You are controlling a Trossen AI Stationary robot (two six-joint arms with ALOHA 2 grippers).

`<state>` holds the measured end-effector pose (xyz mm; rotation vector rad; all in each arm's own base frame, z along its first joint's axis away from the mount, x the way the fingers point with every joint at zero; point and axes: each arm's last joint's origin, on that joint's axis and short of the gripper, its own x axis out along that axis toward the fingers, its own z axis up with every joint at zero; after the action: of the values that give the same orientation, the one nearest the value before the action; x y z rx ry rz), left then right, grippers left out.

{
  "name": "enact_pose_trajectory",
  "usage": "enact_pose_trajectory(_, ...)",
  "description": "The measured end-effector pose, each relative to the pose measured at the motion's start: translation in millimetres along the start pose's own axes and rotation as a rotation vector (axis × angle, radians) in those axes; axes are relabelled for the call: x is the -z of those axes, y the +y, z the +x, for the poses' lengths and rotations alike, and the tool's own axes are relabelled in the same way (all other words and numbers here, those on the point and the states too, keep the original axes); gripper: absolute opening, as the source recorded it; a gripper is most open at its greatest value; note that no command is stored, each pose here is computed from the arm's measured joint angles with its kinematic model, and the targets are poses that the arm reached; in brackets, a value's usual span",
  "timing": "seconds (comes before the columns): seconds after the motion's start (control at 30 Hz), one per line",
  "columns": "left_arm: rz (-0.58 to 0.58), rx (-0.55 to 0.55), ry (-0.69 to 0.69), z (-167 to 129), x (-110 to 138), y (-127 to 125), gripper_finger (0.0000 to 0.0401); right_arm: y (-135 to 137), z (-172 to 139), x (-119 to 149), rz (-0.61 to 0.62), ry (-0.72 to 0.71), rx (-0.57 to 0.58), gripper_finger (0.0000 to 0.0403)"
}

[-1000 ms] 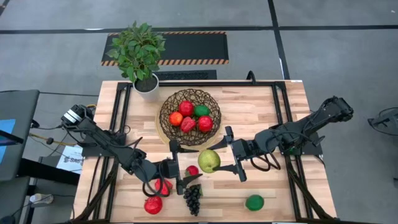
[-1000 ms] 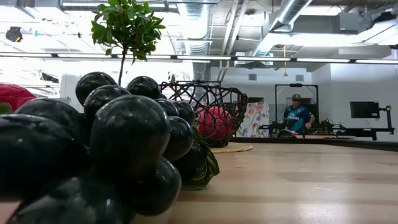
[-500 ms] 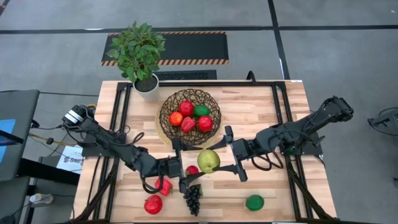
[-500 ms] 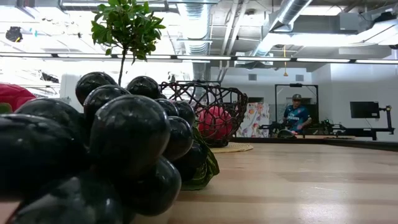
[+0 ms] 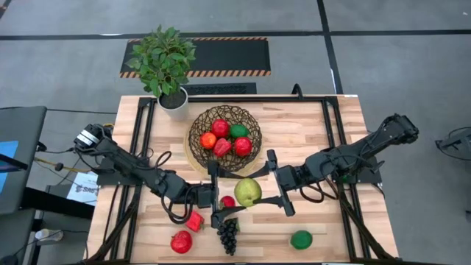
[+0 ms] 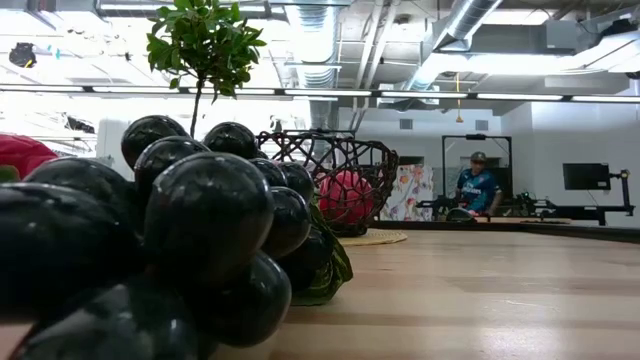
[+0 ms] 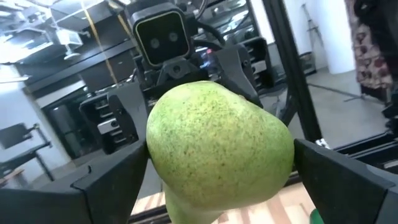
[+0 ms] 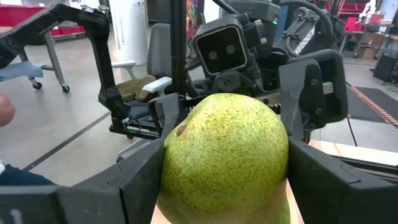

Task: Build produce basket
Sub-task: Put the green pear into the basket

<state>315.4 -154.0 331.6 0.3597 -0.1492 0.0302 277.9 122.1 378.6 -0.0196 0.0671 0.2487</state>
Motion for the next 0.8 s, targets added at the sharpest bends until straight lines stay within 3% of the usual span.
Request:
enact_pose_trajectory(0.3,-0.043,0.009,-0.012,3.1,1.4,7.3,0.0381,-0.3,-0.3,-2.7,0.004,-0.025,0.002,0.0306)
enact_pose_trajectory(0.8,-0.012,-0.004,-0.04,3.5,-1.0,9.1,0.038,-1.8,3.1,-3.8,-0.003,-0.057,0.007,0.0306)
